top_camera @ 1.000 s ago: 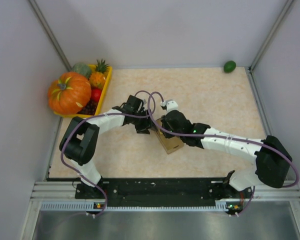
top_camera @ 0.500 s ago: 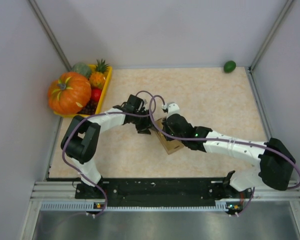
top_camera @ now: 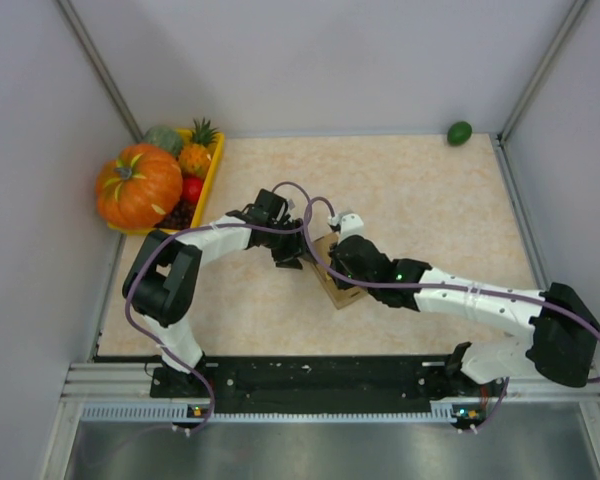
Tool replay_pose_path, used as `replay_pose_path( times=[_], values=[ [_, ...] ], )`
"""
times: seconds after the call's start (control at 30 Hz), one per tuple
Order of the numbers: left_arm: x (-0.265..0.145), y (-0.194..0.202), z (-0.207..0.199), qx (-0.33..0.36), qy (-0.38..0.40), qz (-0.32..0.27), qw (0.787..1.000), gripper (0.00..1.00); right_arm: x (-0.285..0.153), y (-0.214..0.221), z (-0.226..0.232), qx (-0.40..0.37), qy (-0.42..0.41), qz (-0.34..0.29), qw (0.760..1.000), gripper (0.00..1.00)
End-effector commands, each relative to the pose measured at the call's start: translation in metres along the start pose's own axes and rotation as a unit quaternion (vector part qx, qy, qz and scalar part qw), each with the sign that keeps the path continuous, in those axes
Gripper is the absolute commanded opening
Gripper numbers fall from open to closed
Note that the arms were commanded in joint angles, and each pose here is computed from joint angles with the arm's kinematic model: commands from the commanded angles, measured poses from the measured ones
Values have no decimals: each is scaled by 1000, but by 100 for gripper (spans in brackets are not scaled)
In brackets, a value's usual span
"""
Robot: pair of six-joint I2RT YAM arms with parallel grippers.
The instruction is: Unpack the express box
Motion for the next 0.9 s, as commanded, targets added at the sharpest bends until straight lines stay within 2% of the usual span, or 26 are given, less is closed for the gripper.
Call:
replay_pose_path(
  times=[0.0,0.23,0.63,0.87],
  values=[
    [10,-1,25,-9,-63,-9,998,54,-9,-4,3,7,-4,-10,1000,0],
    [9,-1,24,-9,-62,-9,998,54,-6,10,0,-1,4,8,1000,0],
    [13,-3,26,-13,-64,-8,998,51,-16,42,2,-78,33,46,995,0],
    [15,-8,30,-6,-73,-8,997,49,-30,38,-4,-87,41,39,995,0]
  ],
)
Point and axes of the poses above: each gripper's point midway between its finger pads, its own x axis out along the fingers, its own z axis along the line the jaws close on, y = z × x, the point moved 6 cm from there along -x, back along the fingers, and after that the axes turned 1 degree about x, right-handed, at the moved point
